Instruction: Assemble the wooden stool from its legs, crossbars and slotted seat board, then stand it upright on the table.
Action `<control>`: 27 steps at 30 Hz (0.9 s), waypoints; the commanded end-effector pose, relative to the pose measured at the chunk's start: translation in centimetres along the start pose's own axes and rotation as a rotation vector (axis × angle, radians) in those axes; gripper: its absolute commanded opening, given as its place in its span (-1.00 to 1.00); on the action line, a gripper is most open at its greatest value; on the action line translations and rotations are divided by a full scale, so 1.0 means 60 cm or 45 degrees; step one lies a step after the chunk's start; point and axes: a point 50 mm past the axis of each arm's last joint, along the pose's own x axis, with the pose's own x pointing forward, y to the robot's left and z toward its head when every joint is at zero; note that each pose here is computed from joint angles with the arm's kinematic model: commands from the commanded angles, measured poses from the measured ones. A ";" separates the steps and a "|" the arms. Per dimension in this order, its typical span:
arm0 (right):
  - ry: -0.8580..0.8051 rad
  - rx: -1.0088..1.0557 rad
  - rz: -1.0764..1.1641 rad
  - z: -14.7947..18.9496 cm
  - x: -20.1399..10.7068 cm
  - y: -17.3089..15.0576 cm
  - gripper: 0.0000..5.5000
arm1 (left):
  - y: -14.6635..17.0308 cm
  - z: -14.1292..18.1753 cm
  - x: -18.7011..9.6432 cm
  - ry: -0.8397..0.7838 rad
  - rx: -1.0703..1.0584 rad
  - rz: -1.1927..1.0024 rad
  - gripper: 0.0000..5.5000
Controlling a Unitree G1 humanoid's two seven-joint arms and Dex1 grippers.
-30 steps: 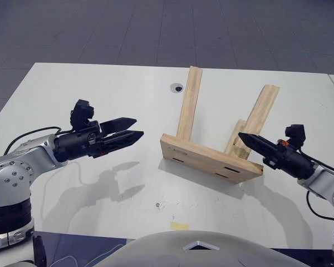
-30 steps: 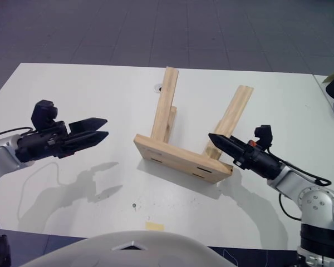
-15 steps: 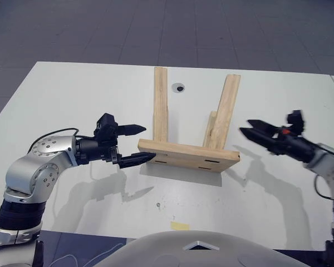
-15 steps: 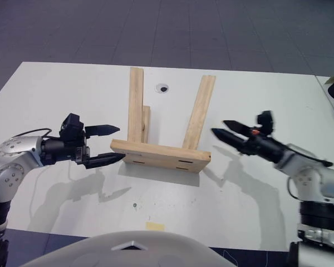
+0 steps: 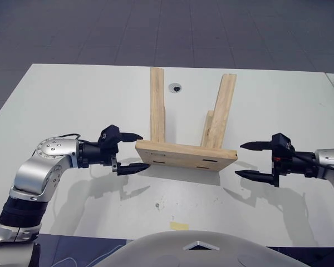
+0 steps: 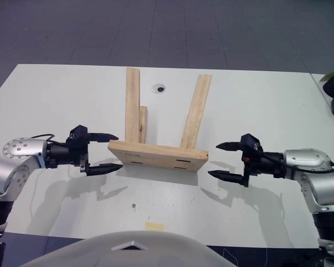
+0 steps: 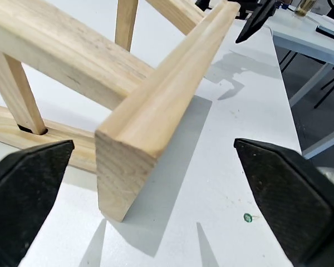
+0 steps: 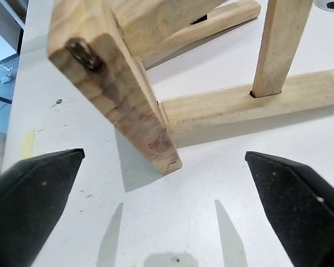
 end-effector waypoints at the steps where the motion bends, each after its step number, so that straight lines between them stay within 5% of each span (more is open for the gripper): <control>1: -0.022 -0.045 0.071 0.002 0.033 -0.002 0.78 | 0.017 -0.016 0.023 0.072 0.079 -0.016 0.66; 12: -0.028 0.011 0.201 -0.009 0.074 0.006 0.13 | 0.013 -0.028 0.036 0.058 0.057 -0.091 -0.02; 17: -0.056 0.099 0.301 0.005 0.070 0.016 -0.17 | 0.001 -0.020 0.026 -0.005 -0.153 -0.145 -0.28; 27: -0.990 0.679 0.540 0.152 0.035 0.043 -0.28 | -0.007 0.134 -0.027 -0.656 -0.523 -0.292 -0.31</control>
